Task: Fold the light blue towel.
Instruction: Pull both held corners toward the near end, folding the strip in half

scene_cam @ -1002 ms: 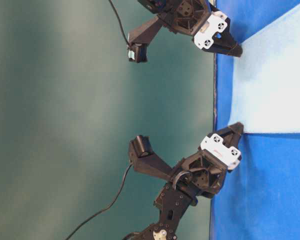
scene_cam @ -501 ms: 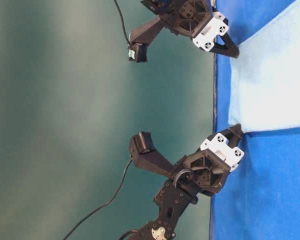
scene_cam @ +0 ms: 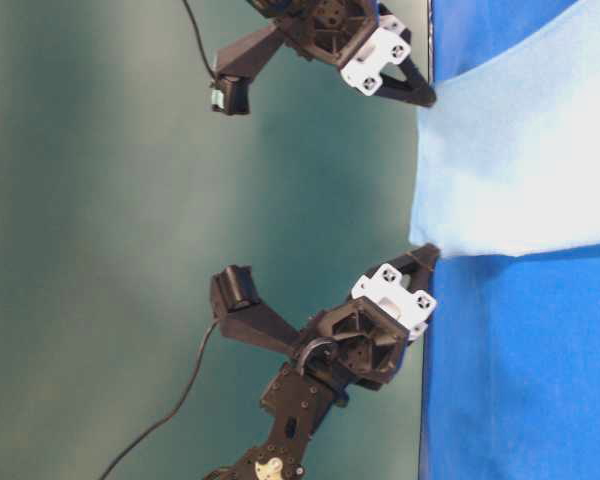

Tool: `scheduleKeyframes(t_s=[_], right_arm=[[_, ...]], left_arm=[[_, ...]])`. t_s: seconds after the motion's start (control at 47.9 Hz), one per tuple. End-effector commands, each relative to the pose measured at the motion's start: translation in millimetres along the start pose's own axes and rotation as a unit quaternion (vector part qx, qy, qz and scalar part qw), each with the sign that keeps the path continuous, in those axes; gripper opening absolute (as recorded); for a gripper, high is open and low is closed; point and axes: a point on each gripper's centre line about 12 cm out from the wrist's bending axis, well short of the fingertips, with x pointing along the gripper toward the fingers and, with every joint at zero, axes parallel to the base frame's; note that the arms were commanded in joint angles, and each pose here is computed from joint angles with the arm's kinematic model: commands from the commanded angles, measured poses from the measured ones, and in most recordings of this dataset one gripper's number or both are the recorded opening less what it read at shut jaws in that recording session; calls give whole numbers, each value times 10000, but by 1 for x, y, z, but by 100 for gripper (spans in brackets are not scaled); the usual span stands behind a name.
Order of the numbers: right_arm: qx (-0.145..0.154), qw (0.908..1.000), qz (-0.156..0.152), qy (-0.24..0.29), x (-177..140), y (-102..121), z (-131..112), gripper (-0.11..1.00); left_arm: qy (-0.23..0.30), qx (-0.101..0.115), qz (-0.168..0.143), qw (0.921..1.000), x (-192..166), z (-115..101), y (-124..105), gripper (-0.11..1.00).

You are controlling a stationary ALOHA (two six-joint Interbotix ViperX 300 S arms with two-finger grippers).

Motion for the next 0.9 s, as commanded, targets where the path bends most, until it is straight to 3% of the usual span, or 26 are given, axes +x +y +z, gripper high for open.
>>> scheduleKeyframes(t_s=[0.0,0.292,0.626,0.877], right_arm=[[36,9999,-18,-168,-7,-2,9,6],[-7,9998,86,-158,-18,11,5,6],[-304,9974,599,-249,-73,64,-9,6],[-365,9928,1139,-50,-94,102,-38,6]], left_arm=[[-282,21,30,9996,-7,22,2,4],[-291,90,-113,9995,-12,27,-12,4],[-145,433,-814,9956,-50,39,-76,4],[-12,699,-1352,9884,-70,27,-126,4]])
